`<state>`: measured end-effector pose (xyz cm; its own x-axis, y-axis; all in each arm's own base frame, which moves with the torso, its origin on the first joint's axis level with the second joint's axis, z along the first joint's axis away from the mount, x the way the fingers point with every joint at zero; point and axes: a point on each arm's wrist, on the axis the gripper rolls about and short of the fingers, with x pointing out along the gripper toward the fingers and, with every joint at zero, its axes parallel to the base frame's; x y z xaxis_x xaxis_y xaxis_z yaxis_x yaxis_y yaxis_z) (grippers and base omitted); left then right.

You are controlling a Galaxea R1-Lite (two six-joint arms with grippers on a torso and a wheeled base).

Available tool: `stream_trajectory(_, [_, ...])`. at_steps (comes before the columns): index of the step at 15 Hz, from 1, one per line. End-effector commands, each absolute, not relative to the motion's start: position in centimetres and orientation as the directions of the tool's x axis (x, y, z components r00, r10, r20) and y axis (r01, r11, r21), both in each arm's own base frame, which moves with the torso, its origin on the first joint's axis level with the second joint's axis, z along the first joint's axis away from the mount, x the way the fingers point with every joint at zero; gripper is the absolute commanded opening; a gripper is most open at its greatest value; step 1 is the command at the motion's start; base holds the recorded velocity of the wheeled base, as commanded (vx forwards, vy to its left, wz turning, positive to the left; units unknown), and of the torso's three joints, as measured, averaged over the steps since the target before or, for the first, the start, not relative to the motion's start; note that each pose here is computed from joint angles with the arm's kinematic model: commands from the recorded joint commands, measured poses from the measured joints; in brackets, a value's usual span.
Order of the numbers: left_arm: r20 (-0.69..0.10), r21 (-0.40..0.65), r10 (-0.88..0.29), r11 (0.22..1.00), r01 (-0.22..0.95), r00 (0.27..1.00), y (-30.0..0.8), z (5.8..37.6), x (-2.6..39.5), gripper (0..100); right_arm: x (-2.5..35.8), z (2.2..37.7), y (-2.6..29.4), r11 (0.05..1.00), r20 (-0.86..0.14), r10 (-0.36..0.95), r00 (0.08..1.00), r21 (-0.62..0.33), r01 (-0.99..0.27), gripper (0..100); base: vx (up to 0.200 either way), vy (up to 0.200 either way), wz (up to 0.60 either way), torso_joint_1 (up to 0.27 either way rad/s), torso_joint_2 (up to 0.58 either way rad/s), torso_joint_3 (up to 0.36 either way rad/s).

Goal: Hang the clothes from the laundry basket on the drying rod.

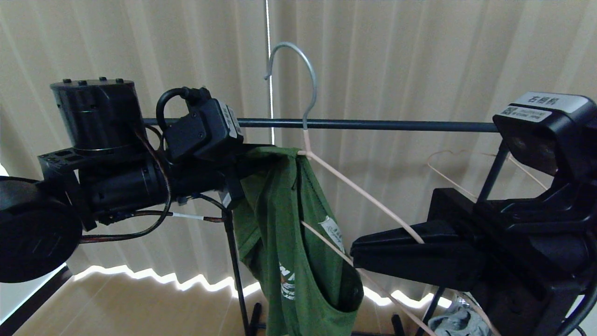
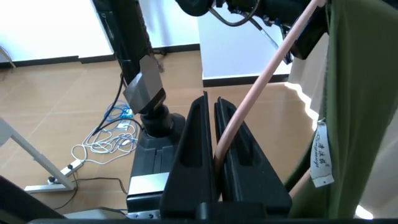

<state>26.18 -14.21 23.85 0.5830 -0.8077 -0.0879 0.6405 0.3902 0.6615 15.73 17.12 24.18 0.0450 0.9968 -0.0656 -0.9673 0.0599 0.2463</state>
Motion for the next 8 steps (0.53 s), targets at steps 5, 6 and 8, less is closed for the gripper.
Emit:
stream_trajectory(5, [-0.091,0.656,-0.794,0.406,0.636,0.601,-13.67,23.74,26.47,0,15.76,24.11,17.15,0.061,-0.068,0.997,0.045,0.246,-0.967,0,0.0,0.0,0.0,0.0,0.0,0.0])
stream_trajectory(6, [-0.09,0.656,-0.789,0.412,0.632,0.607,-13.46,23.76,26.47,0,15.71,24.05,17.06,0.062,-0.069,0.997,0.047,0.247,-0.967,0,0.0,0.0,0.0,0.0,0.0,0.0])
stream_trajectory(8, [-0.09,0.647,-0.787,0.42,0.637,0.61,-13.36,23.77,26.37,0,15.73,24.0,16.97,0.068,-0.07,0.996,0.053,0.246,-0.967,100,0.0,0.0,0.0,0.0,0.0,0.0])
